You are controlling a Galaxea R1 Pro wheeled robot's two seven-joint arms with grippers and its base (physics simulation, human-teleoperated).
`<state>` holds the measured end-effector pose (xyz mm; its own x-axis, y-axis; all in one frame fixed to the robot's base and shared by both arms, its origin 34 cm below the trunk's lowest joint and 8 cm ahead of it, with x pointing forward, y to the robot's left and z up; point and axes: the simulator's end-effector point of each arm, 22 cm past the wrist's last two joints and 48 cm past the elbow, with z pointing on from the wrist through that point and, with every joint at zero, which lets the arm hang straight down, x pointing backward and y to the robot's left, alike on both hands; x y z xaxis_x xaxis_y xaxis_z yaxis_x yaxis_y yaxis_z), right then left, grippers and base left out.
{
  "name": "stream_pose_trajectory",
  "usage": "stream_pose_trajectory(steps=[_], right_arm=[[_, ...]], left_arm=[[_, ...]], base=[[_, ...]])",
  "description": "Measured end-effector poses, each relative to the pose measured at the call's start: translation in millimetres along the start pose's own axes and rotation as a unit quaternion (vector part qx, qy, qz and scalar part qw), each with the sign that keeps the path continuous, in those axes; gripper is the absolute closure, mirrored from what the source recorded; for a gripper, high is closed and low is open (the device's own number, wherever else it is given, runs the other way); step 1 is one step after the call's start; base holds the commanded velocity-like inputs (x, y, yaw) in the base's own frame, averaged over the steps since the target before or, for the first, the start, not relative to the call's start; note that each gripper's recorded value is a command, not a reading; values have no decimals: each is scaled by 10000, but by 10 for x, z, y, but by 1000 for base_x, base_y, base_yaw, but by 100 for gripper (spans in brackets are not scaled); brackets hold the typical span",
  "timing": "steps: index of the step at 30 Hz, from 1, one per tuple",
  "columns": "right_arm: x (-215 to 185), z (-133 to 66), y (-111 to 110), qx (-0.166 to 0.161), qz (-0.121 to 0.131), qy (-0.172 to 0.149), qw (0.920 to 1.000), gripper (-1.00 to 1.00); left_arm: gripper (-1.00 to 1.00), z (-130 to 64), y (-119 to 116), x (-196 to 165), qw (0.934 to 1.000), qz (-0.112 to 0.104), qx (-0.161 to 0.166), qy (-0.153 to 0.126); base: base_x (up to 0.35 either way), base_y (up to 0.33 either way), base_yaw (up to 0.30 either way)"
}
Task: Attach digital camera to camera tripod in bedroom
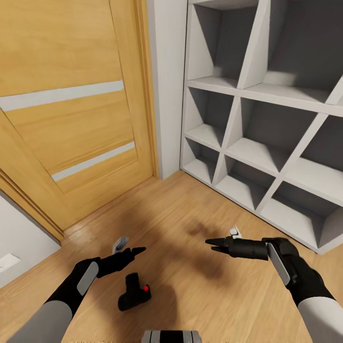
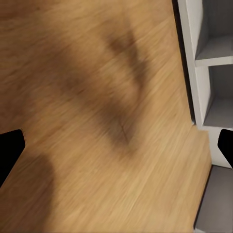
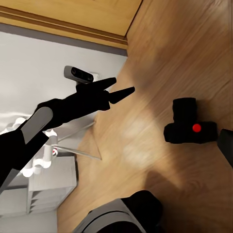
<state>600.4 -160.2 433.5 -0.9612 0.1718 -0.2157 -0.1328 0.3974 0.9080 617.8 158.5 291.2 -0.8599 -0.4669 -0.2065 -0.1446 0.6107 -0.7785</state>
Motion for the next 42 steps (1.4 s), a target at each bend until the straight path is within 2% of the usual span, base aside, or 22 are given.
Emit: stream_pose_trajectory(steps=[42], right_arm=[[373, 282, -800, 142, 758, 336, 9965, -100]], left_arm=[[-100, 339, 751, 533, 9968, -510, -362, 502]], base=[[0, 0, 0]])
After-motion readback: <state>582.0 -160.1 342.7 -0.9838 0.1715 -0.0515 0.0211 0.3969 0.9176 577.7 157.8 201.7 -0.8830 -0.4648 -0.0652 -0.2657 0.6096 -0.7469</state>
